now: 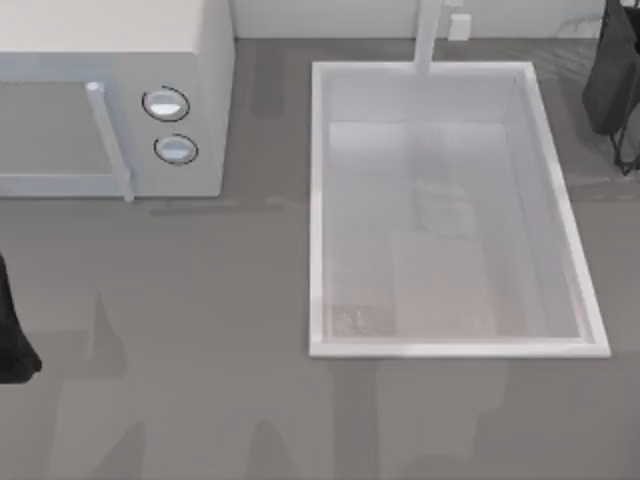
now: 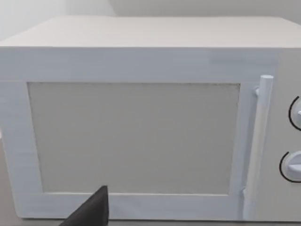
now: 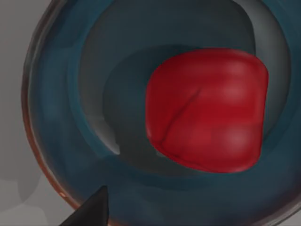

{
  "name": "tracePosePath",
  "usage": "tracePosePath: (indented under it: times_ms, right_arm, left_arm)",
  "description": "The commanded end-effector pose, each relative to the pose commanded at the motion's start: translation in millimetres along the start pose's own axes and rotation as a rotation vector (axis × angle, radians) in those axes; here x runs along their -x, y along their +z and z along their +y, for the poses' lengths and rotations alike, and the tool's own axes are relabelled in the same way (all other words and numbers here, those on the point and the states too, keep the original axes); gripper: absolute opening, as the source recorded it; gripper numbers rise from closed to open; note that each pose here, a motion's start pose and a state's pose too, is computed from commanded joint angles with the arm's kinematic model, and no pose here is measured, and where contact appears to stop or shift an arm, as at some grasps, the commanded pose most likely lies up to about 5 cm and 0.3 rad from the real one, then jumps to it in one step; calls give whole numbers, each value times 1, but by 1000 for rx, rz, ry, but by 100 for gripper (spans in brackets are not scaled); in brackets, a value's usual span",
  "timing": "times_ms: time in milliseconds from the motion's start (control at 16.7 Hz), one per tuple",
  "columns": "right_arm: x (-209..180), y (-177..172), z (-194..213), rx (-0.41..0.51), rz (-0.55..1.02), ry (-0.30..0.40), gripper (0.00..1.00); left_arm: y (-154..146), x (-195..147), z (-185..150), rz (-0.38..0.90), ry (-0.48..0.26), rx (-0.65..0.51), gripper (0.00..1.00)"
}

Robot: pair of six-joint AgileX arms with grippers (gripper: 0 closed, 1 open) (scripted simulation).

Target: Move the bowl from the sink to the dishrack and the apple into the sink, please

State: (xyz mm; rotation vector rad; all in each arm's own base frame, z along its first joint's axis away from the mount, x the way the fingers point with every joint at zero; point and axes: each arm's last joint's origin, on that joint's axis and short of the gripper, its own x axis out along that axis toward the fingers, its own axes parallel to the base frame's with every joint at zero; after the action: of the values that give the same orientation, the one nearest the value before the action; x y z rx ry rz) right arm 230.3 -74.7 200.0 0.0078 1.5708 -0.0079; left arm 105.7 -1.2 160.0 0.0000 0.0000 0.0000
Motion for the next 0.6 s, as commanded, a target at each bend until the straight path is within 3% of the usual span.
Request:
tracePosePath:
  times_ms: [240,600]
  right_arm:
    - [-10,1,1,4,2,0,100]
    - [-72,6,-2,-1,-17,-7,100]
  left_arm:
    - [0,0,0,0,0,0,100]
    - [0,0,0,0,0,0,100]
